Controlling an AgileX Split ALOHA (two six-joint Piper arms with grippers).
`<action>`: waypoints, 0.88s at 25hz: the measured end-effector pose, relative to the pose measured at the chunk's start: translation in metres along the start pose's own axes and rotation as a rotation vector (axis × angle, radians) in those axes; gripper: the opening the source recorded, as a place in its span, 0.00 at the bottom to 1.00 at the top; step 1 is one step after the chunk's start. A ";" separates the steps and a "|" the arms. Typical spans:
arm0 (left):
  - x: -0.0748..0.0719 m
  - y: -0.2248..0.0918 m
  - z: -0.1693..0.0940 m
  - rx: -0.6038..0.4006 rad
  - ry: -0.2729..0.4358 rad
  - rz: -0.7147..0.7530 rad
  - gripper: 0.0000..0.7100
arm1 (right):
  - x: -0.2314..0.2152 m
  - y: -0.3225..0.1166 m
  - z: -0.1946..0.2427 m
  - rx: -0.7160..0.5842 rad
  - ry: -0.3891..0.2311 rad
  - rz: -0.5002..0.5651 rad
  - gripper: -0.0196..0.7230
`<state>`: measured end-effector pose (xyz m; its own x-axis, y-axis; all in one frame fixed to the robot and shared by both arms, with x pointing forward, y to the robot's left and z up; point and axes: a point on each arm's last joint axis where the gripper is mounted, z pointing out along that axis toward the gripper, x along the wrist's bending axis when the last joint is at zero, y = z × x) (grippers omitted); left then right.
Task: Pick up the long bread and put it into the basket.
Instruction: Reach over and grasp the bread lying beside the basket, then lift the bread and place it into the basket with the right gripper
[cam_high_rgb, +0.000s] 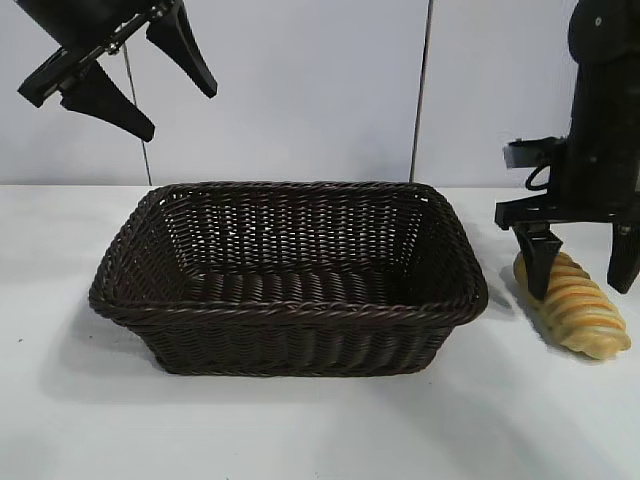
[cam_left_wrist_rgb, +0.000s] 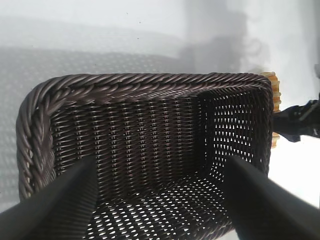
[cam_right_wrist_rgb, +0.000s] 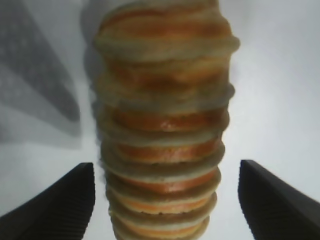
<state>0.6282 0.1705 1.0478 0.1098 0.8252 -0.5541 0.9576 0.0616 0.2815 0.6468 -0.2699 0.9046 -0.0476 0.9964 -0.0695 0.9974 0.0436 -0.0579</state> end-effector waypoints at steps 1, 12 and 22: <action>0.000 0.000 0.000 0.000 0.000 0.000 0.72 | 0.000 0.000 0.001 0.002 0.000 0.000 0.67; 0.000 0.000 0.000 0.000 0.000 0.000 0.72 | -0.001 -0.002 -0.010 -0.010 0.000 0.003 0.31; 0.001 0.000 0.000 0.004 0.010 0.006 0.72 | -0.005 -0.012 -0.102 -0.154 0.028 0.013 0.30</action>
<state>0.6280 0.1712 1.0473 0.1134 0.8309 -0.5448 0.9578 0.0544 0.2822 0.6406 -0.2685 1.0071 -0.0350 0.9986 -0.0408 0.9946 0.0388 0.0961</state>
